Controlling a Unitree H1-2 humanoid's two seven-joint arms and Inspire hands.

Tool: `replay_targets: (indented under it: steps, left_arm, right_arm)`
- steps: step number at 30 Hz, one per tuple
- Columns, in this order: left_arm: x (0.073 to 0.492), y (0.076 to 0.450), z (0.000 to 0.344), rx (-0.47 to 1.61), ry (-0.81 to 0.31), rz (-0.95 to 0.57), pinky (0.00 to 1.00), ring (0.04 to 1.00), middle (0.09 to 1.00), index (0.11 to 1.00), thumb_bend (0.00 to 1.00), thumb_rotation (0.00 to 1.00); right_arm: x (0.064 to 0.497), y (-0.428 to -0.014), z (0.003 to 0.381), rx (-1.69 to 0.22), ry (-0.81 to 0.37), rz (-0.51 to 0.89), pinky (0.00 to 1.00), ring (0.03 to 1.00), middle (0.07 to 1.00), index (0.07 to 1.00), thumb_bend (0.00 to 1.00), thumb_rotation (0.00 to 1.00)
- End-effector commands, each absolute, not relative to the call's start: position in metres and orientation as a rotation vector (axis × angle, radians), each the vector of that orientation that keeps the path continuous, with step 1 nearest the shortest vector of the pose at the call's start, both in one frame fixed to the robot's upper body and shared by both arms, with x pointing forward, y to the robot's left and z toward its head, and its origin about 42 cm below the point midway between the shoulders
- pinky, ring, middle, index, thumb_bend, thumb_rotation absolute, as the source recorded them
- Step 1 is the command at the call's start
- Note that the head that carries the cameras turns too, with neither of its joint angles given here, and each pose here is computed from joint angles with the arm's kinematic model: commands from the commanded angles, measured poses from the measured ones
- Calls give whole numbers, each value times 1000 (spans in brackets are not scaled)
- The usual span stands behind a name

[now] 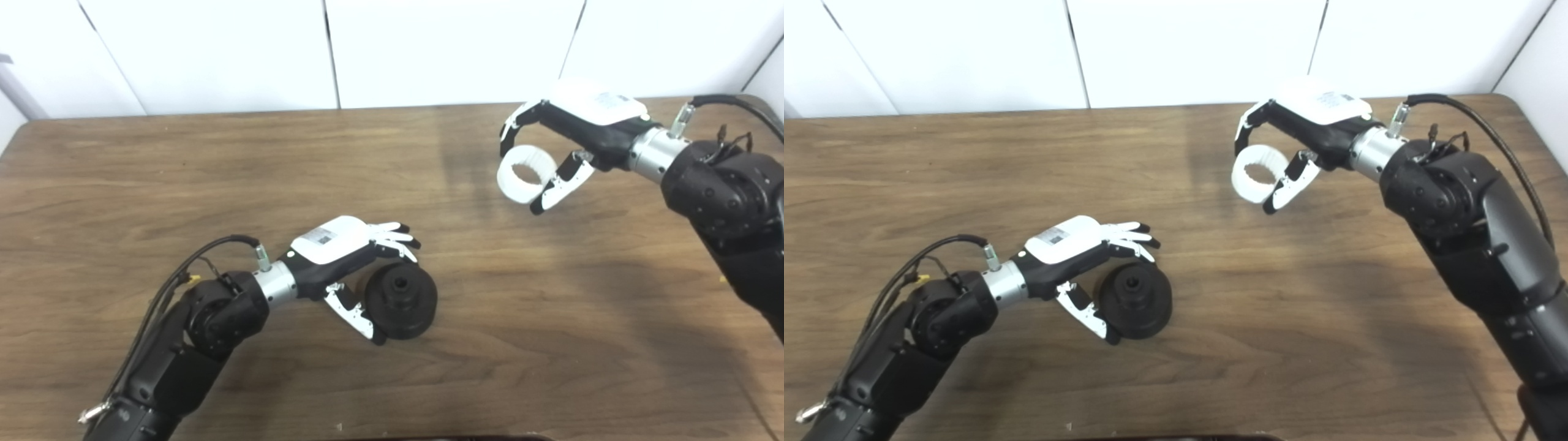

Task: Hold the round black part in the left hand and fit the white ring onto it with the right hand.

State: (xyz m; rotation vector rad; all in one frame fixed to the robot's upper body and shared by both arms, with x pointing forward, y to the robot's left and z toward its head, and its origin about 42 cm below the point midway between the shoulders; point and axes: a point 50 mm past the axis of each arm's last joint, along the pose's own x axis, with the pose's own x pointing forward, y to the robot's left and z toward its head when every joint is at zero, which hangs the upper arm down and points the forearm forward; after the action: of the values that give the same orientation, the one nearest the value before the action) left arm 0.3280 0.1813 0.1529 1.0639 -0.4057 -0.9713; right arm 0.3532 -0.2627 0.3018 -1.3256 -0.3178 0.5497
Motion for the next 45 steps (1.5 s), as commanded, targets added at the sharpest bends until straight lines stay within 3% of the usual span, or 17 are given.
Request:
replay_targets:
  steps: [1,27,37,45]
  left_arm:
    - [333,174,153,1068,-402,-987,887,960,893,488,519,82]
    - [333,164,154,1095,-414,-991,874,956,892,488,518,83]
    - [333,161,154,1084,-410,-991,878,957,888,488,519,82]
    - [332,160,154,1085,-423,-988,885,960,891,488,518,82]
  right_arm:
    - [348,-256,325,-1337,-424,545,737,761,735,479,523,137]
    - [308,-188,308,-1232,-570,779,726,757,731,479,520,146]
    - [297,-174,298,-1174,-522,813,797,786,746,479,520,146]
    - [296,-167,287,-1161,-509,824,793,783,747,480,520,145]
